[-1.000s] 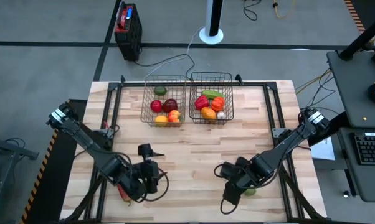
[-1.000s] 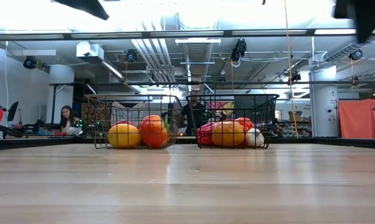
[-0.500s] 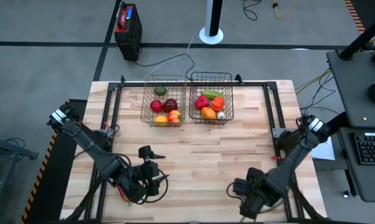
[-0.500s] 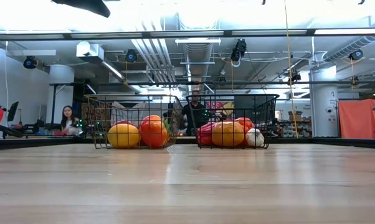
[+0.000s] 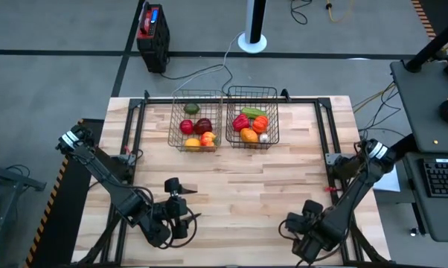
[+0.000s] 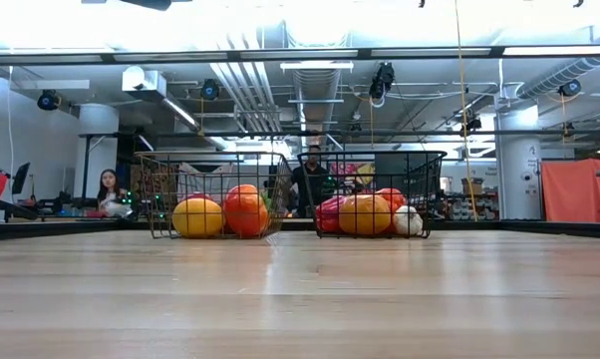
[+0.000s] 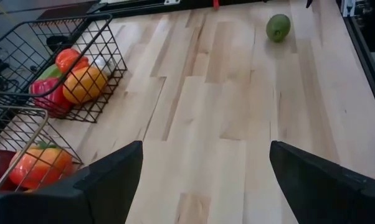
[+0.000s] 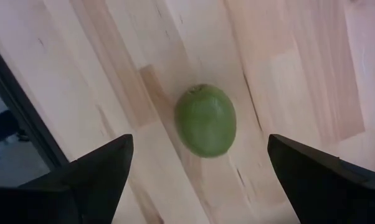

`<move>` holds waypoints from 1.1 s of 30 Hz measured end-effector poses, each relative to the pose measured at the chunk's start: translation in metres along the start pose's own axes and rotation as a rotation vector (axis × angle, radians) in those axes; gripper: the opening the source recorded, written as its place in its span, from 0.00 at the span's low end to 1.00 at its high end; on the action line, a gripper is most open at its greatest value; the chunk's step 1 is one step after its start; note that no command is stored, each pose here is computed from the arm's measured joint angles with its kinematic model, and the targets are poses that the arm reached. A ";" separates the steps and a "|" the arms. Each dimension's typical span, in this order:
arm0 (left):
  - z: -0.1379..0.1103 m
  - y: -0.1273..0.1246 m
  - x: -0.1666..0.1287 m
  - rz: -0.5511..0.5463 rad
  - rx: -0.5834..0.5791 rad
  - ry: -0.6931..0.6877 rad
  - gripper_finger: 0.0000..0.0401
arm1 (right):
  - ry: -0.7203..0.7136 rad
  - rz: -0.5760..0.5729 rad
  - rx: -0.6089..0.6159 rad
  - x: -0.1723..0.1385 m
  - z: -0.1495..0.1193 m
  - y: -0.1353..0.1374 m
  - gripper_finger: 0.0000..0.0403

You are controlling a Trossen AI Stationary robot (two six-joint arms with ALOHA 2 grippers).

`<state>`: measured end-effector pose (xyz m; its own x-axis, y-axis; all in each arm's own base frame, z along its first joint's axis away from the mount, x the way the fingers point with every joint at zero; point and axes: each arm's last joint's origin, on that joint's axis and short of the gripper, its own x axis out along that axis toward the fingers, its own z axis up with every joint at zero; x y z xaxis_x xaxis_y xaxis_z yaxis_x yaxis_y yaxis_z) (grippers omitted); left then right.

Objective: Sort produce into baskets
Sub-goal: Put the red tomato into the silver wire basket

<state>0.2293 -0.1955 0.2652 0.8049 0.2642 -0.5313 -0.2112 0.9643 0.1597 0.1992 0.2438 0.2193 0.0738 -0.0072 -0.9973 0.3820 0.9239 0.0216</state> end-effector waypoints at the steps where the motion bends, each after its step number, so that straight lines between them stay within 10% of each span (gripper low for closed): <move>1: 0.000 0.000 0.000 0.001 0.000 -0.001 0.83 | 0.002 -0.006 -0.004 0.001 -0.002 0.000 0.90; 33: 0.001 0.001 0.000 0.045 -0.004 -0.036 0.83 | -0.060 0.007 -0.004 0.064 -0.018 -0.019 0.87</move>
<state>0.2297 -0.1944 0.2659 0.8140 0.3068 -0.4933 -0.2500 0.9515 0.1792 0.1804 0.2325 0.1536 0.1318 -0.0232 -0.9910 0.3777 0.9255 0.0286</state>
